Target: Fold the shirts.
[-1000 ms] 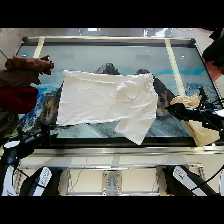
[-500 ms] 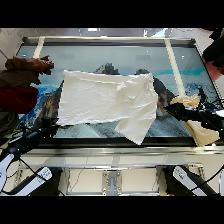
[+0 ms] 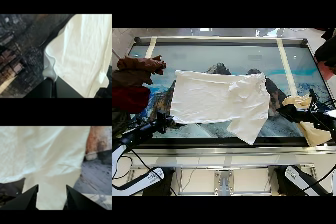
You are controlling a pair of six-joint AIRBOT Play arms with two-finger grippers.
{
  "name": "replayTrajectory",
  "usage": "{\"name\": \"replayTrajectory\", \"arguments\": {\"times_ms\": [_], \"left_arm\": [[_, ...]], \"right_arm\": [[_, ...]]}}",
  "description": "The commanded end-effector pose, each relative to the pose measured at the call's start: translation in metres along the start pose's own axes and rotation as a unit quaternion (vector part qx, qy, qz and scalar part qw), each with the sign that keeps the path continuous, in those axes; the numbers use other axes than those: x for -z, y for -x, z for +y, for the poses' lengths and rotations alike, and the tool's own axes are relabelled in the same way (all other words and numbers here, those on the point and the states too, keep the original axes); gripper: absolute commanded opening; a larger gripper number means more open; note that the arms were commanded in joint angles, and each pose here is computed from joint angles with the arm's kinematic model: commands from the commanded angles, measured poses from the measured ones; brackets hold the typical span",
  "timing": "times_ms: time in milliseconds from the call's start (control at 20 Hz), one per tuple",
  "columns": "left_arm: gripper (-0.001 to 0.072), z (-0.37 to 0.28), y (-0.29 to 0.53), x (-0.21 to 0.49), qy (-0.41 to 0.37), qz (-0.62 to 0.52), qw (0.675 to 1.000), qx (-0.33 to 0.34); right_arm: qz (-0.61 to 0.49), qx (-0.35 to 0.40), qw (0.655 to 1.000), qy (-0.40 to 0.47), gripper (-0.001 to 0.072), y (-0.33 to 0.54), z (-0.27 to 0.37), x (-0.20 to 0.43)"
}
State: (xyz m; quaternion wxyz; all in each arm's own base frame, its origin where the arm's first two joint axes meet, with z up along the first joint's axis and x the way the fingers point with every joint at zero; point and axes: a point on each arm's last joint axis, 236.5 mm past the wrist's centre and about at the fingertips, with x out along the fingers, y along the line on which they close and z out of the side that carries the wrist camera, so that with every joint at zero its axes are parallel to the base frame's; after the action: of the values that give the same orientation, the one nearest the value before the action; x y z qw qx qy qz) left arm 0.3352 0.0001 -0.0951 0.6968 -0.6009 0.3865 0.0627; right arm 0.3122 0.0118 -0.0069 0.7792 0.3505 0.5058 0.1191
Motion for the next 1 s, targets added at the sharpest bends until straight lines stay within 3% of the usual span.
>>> {"name": "replayTrajectory", "arguments": {"times_ms": [0, 350, 850, 900, 950], "left_arm": [[0.0013, -0.006, -0.001, 0.003, -0.021, 0.008, 1.0, 0.008], [0.0011, -0.022, 0.008, 0.001, -0.091, -0.005, 0.995, 0.026], [0.0011, -0.024, 0.01, -0.002, -0.119, -0.012, 0.992, 0.027], [0.0011, -0.024, 0.01, -0.002, -0.122, -0.012, 0.992, 0.027], [0.0011, -0.025, 0.01, -0.002, -0.128, -0.013, 0.991, 0.027]], "right_arm": [[0.05, 0.051, 0.997, -0.036, 0.0392, -0.013, -0.028, 0.021], [0.025, 0.059, 0.997, -0.046, 0.0392, -0.071, -0.036, 0.002], [0.058, 0.056, 0.996, -0.035, 0.0368, -0.113, -0.031, 0.02], [0.05, 0.046, 0.997, -0.027, 0.0273, -0.116, -0.024, 0.016], [0.039, 0.036, 0.998, -0.028, 0.0098, -0.119, -0.017, 0.011]]}}
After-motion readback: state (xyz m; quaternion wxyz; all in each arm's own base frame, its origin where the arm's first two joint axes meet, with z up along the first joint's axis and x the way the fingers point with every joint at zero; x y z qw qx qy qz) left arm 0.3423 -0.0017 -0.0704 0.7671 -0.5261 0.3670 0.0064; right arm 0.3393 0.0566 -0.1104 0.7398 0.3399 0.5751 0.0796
